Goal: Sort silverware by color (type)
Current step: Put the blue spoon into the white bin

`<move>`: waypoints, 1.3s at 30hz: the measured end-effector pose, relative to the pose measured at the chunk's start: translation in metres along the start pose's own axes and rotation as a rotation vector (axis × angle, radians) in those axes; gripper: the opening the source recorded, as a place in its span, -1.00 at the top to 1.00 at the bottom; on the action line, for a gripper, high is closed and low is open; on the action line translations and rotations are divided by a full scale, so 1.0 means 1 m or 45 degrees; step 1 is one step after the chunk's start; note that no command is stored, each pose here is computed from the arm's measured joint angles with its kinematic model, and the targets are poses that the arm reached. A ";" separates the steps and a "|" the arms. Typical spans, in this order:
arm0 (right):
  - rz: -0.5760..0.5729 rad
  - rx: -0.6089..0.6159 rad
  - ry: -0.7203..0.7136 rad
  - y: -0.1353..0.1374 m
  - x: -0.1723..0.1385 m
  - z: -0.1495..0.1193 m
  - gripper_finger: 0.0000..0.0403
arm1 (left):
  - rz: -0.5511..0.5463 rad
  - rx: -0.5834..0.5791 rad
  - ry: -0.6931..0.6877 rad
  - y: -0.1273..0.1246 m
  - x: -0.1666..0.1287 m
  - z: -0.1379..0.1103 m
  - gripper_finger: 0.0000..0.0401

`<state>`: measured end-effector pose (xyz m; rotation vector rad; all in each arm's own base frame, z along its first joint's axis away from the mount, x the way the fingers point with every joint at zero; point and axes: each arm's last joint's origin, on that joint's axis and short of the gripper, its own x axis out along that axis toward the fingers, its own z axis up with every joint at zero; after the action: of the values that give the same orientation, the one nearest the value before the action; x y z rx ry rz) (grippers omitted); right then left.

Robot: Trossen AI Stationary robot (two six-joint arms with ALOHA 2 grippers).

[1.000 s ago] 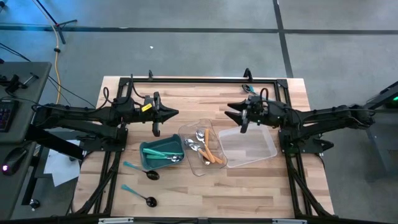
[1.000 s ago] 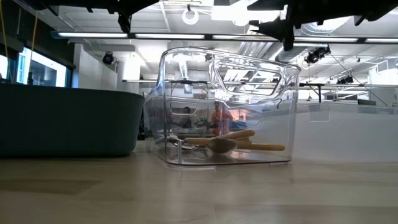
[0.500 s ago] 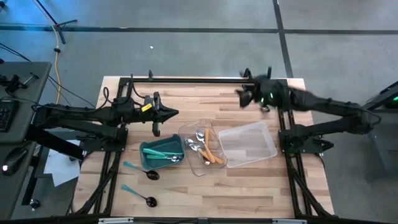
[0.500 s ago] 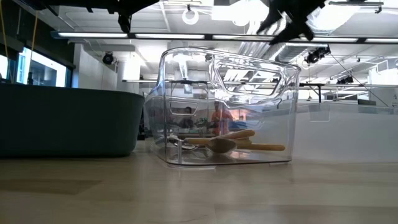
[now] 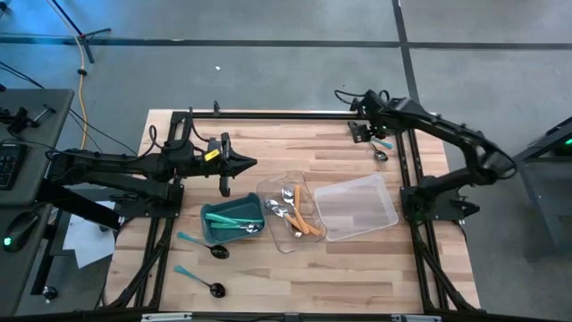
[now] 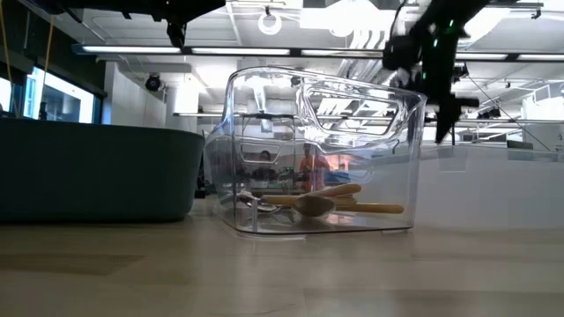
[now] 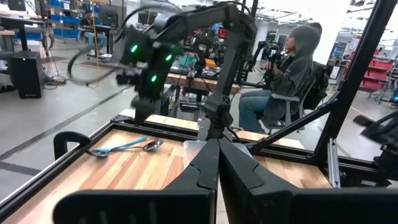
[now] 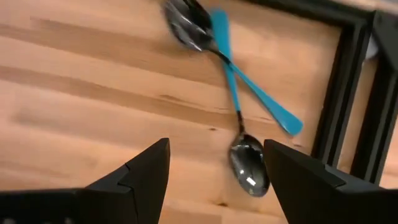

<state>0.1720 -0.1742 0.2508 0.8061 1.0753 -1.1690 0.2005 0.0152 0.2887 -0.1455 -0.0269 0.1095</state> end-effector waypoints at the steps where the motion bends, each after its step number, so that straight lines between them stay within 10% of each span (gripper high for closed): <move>1: -0.024 0.018 0.030 -0.002 0.010 0.002 -0.21 | 0.000 0.000 0.001 0.000 0.000 0.000 1.00; 17: -0.090 0.167 0.386 -0.014 0.107 0.022 -0.21 | 0.003 0.000 0.001 0.000 0.000 0.000 1.00; 31: -0.090 0.243 0.452 -0.019 0.124 0.024 -0.20 | 0.068 -0.011 -0.009 0.002 0.000 0.000 1.00; 39: -0.068 0.306 0.439 -0.018 0.125 0.025 0.31 | 0.124 -0.014 -0.046 0.003 0.000 0.003 1.00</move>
<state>0.1655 -0.2405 0.1406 1.2052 1.2565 -1.2475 0.2000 0.0184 0.2907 -0.1555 -0.0567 0.2089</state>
